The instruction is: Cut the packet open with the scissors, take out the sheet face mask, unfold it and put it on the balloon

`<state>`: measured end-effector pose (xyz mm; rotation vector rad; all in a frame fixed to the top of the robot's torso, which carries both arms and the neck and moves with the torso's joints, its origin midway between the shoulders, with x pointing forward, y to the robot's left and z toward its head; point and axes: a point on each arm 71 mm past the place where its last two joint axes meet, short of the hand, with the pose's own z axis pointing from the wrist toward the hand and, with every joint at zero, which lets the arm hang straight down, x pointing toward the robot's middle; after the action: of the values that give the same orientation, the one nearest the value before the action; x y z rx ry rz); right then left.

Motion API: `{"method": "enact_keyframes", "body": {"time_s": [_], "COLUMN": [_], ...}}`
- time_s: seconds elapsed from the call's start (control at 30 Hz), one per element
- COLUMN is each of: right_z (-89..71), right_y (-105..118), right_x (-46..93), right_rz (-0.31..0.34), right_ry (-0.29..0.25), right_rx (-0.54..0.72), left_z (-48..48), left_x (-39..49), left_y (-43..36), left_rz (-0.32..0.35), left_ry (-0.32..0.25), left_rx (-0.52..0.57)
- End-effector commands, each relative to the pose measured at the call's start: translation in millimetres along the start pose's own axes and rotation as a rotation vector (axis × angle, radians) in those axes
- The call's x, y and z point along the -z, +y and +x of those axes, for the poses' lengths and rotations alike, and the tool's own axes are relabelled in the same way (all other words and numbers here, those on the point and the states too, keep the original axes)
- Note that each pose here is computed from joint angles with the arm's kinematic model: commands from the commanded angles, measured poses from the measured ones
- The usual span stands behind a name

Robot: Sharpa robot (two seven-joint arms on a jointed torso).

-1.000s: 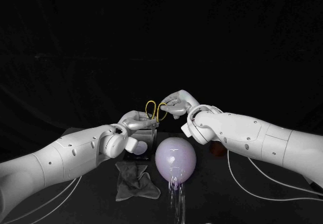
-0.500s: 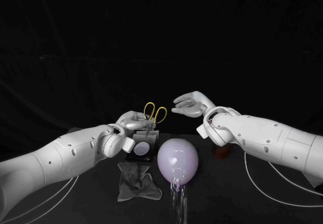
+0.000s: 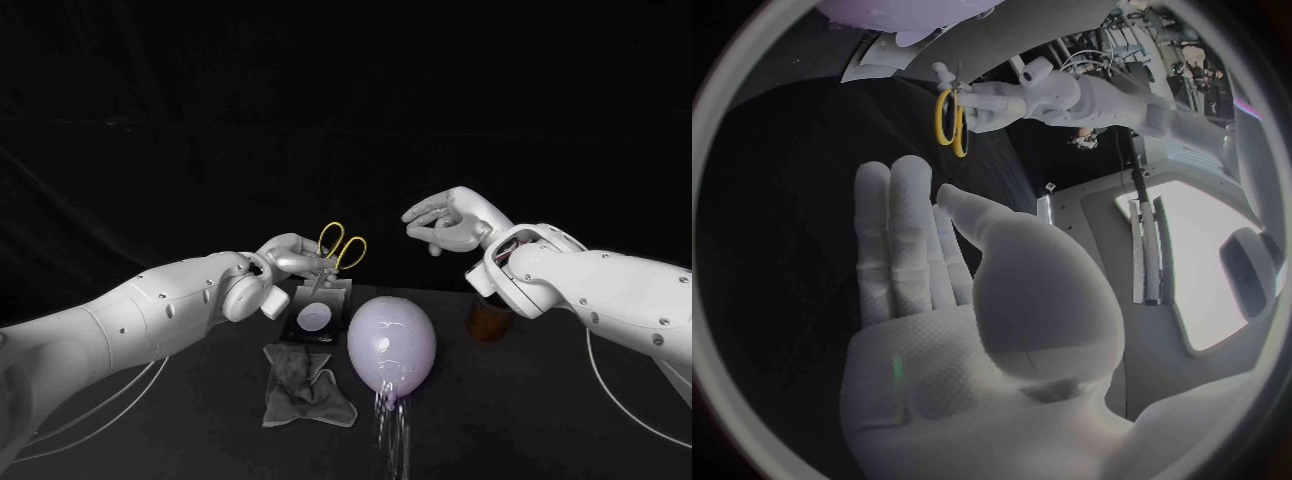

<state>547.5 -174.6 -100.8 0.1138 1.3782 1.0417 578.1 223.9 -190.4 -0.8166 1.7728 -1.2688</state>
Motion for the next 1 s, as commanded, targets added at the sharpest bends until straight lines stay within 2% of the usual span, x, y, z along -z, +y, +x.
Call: {"method": "enact_keyframes", "body": {"time_s": [0.03,0.1,0.17,0.3,0.43,0.67,1.0], "right_z": [15.5,22.6,36.4,53.1,65.2,78.0,89.7], "right_y": [25,36,53,71,84,93,92], "right_x": [-0.3,-1.2,-3.8,-8.6,-15.0,-24.7,-31.9], "right_rz": [-0.154,-0.189,-0.241,-0.289,-0.32,-0.349,-0.344], "right_ry": [0.137,0.173,0.218,0.244,0.231,0.202,0.222], "right_rx": [0.234,0.303,0.412,0.539,0.645,0.739,0.804], "left_z": [4.8,4.3,4.0,3.9,4.7,8.7,14.5], "left_x": [-1.8,-2.8,-5.0,-7.6,-9.6,-10.6,-9.6], "left_y": [-2.8,-5.5,-10.7,-17.1,-22.5,-26.9,-30.5], "left_rz": [-0.064,-0.075,-0.089,-0.105,-0.117,-0.131,-0.134], "left_ry": [0.106,0.118,0.136,0.155,0.174,0.204,0.234], "left_rx": [-0.059,-0.067,-0.078,-0.089,-0.096,-0.098,-0.095]}}
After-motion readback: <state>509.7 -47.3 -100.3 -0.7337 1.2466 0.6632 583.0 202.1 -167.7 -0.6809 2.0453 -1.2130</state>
